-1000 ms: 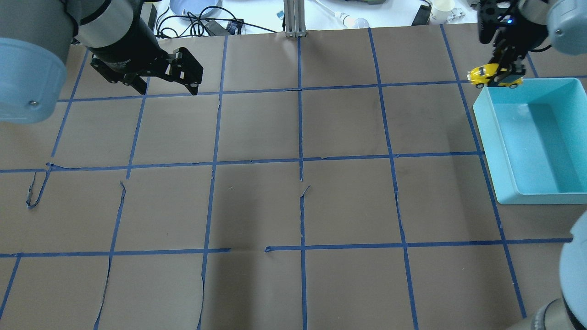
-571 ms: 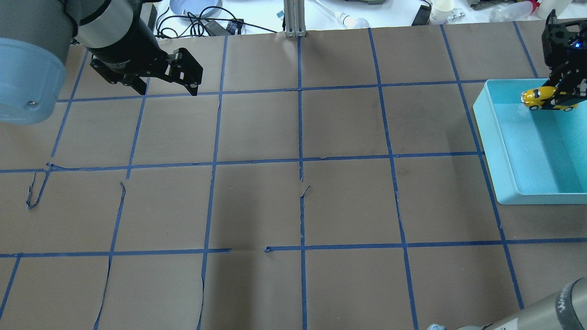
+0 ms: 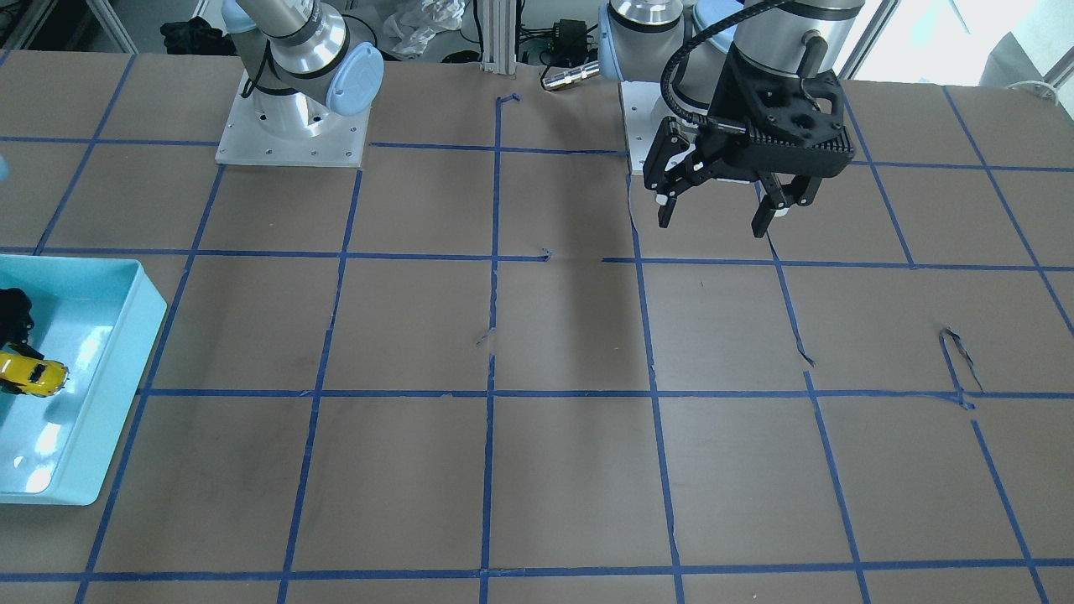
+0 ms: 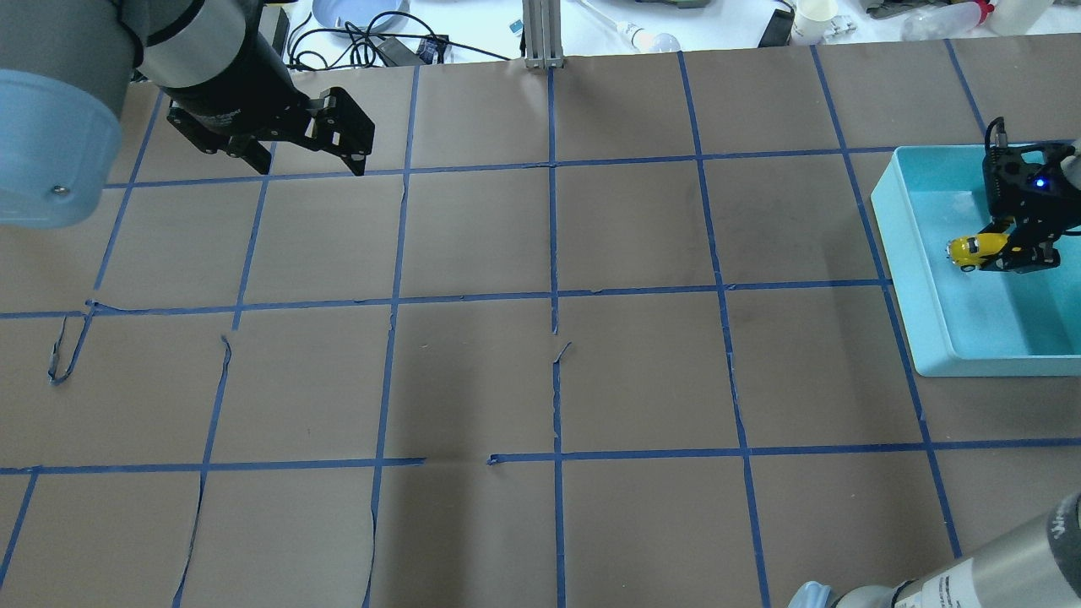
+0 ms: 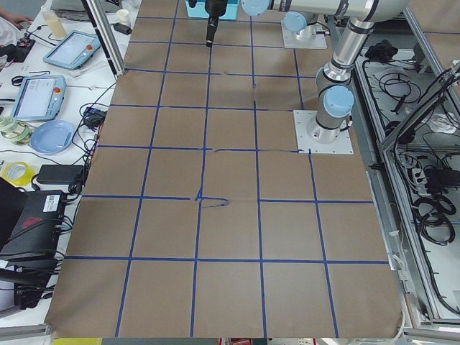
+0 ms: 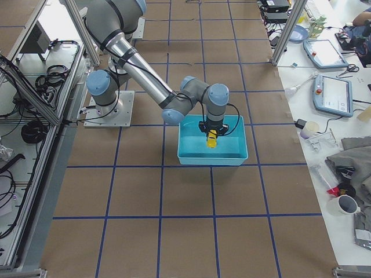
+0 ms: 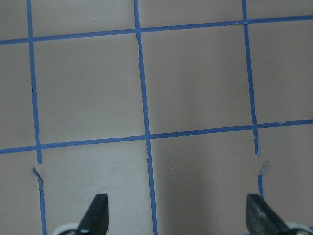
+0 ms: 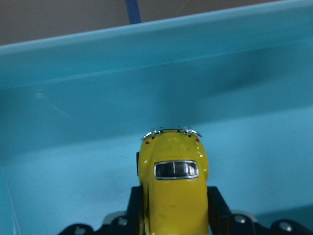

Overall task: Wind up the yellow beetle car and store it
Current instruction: 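Carry the car over the blue bin and lower it inside, then open the right gripper to release the car in the bin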

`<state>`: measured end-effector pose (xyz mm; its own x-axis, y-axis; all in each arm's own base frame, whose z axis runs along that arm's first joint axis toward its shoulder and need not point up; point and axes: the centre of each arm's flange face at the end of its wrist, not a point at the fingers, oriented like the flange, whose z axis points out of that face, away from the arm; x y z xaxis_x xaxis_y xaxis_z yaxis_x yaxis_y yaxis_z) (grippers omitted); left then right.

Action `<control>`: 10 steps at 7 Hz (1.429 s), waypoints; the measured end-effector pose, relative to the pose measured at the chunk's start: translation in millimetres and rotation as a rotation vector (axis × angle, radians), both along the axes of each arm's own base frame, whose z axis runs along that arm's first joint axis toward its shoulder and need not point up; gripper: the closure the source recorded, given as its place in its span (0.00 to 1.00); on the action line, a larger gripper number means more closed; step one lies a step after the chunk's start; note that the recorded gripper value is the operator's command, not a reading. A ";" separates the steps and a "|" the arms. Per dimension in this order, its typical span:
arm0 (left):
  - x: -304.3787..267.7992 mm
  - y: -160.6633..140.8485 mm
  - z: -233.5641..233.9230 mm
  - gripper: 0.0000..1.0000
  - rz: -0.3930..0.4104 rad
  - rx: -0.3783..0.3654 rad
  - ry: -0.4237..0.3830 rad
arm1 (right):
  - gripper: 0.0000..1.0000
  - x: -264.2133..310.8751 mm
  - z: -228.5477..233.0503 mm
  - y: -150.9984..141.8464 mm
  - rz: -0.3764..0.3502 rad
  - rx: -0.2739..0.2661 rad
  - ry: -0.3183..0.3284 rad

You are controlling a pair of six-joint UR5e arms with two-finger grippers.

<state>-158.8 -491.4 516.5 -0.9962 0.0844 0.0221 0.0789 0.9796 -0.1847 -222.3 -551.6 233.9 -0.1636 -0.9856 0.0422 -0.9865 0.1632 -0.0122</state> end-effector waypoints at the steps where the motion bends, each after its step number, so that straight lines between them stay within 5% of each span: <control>1: -0.1 0.0 0.1 0.00 0.000 -0.001 0.001 | 0.87 -2.3 -15.0 3.8 0.010 -0.004 -0.008; 2: -0.2 -0.1 0.2 0.00 0.000 -0.001 0.001 | 0.32 -6.8 -23.9 7.7 0.008 -0.013 -0.007; 3: -0.3 -0.1 0.2 0.00 0.000 -0.001 0.002 | 0.00 -9.3 -27.7 10.0 0.005 -0.016 -0.004; 6: -0.5 -0.2 0.9 0.00 -0.001 -0.004 0.004 | 0.00 -12.7 -3.5 9.4 -0.012 -0.037 0.020; 10: -0.2 -0.5 2.1 0.00 0.000 -0.006 0.005 | 0.00 -2.6 157.6 12.3 -0.195 -0.092 0.035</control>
<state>-159.0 -491.9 518.6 -0.9960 0.0849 0.0264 0.0783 0.9784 -0.1912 -224.8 -539.3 391.5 -0.3480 -0.9270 0.1400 -0.9363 0.3511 -0.0022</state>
